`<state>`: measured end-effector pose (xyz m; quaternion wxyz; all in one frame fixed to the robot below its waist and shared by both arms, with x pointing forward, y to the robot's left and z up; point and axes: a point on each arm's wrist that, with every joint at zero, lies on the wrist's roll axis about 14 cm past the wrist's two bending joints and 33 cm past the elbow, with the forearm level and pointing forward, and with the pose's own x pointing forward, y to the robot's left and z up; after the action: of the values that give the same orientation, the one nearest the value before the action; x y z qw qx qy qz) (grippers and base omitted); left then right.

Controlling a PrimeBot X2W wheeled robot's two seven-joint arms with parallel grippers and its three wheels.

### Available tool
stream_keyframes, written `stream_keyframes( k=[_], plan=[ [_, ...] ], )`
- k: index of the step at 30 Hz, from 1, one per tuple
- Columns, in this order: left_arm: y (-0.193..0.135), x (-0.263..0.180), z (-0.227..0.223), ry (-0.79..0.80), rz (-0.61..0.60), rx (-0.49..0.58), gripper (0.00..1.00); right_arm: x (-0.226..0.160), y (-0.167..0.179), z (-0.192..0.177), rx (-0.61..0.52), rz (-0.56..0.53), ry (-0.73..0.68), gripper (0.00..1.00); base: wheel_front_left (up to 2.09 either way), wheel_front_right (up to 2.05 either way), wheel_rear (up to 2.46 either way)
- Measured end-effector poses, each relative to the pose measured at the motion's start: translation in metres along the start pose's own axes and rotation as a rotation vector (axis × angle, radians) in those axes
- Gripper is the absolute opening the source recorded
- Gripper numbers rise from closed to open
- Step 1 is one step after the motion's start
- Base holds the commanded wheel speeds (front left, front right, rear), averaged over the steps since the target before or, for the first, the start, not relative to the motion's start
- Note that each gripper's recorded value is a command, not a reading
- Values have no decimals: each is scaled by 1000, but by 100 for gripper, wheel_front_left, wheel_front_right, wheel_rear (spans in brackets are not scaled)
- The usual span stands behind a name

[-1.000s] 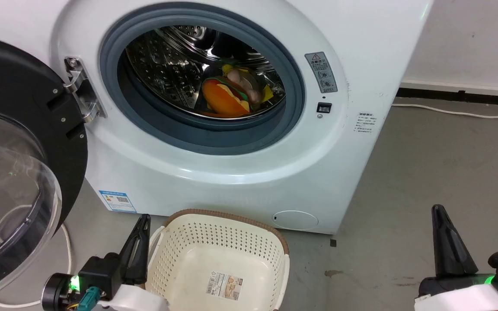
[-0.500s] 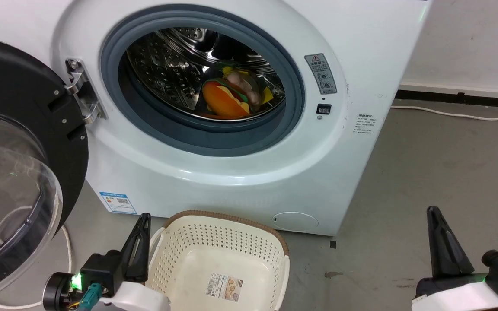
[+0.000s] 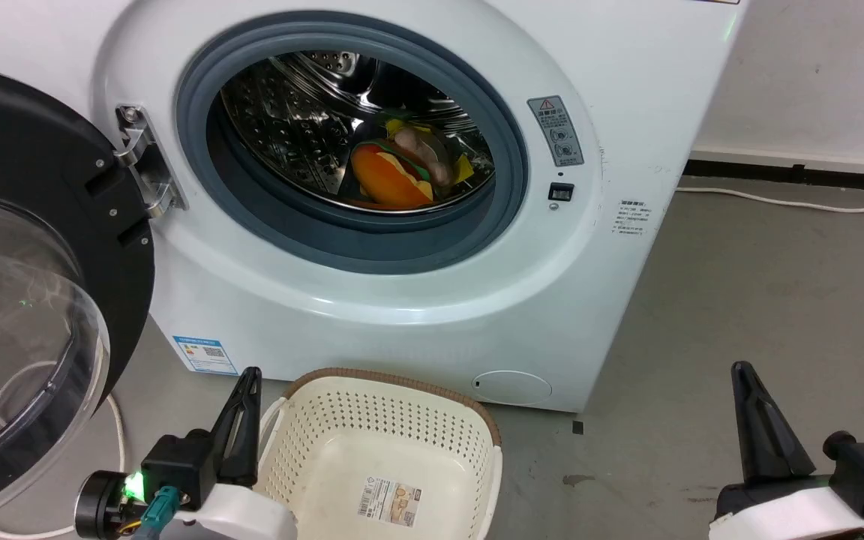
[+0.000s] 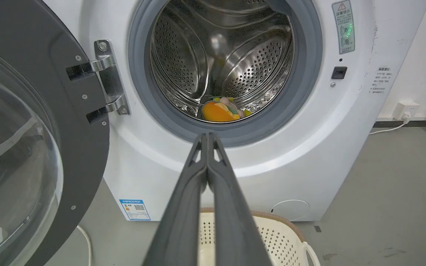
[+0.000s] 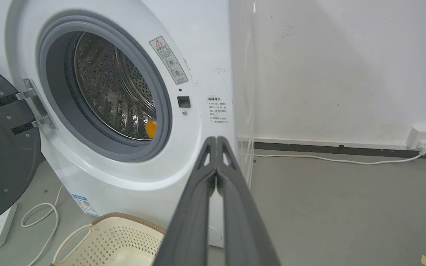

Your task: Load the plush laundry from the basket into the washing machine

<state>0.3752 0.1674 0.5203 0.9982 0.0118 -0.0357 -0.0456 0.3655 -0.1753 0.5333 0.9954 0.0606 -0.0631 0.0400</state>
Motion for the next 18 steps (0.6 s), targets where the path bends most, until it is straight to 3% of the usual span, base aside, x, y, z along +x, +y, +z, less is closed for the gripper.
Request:
stream_keyframes(
  k=[18],
  plan=[
    [0, 1, 3, 7, 11, 0, 0, 0, 3, -4, -29, 12, 34, 0, 0, 0, 0]
  ],
)
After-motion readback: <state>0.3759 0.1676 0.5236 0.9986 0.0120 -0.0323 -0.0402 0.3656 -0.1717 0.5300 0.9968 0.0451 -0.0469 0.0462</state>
